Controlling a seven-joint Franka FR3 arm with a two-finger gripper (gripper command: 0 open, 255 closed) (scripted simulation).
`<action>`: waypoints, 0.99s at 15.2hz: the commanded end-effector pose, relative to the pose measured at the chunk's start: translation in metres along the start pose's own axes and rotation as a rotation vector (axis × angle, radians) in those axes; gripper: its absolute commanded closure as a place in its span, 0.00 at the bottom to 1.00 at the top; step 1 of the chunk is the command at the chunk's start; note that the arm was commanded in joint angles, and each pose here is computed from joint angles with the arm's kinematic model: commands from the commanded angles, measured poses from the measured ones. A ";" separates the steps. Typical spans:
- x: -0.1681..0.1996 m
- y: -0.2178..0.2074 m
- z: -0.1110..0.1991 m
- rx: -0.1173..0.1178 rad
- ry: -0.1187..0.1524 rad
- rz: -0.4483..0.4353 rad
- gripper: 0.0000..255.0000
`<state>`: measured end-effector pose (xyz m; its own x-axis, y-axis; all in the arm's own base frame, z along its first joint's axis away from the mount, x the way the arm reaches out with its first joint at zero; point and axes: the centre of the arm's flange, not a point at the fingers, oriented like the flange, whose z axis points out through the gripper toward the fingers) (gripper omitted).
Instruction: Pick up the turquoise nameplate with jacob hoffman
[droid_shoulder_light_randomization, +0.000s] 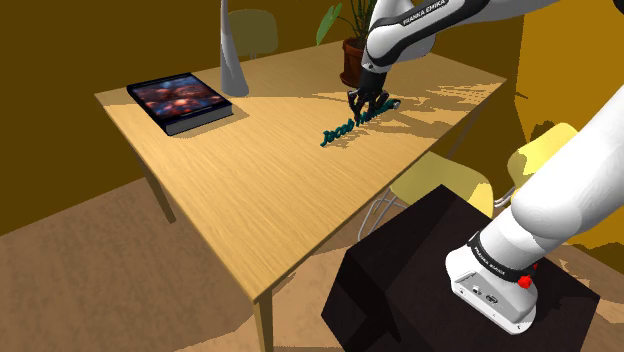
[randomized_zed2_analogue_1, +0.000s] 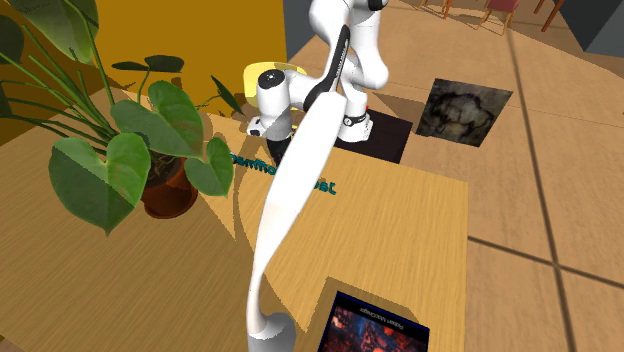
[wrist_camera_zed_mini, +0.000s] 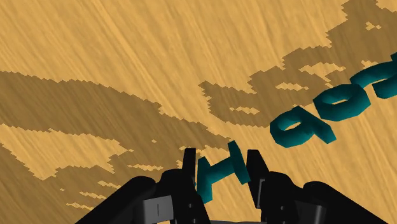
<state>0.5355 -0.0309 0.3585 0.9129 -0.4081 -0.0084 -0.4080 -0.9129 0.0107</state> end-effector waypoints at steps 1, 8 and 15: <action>0.000 0.000 0.000 0.000 -0.001 0.000 1.00; 0.000 0.000 -0.010 0.000 -0.001 0.000 1.00; -0.001 0.001 -0.047 0.000 -0.001 0.000 1.00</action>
<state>0.5348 -0.0301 0.4010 0.9130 -0.4079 -0.0088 -0.4078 -0.9130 0.0109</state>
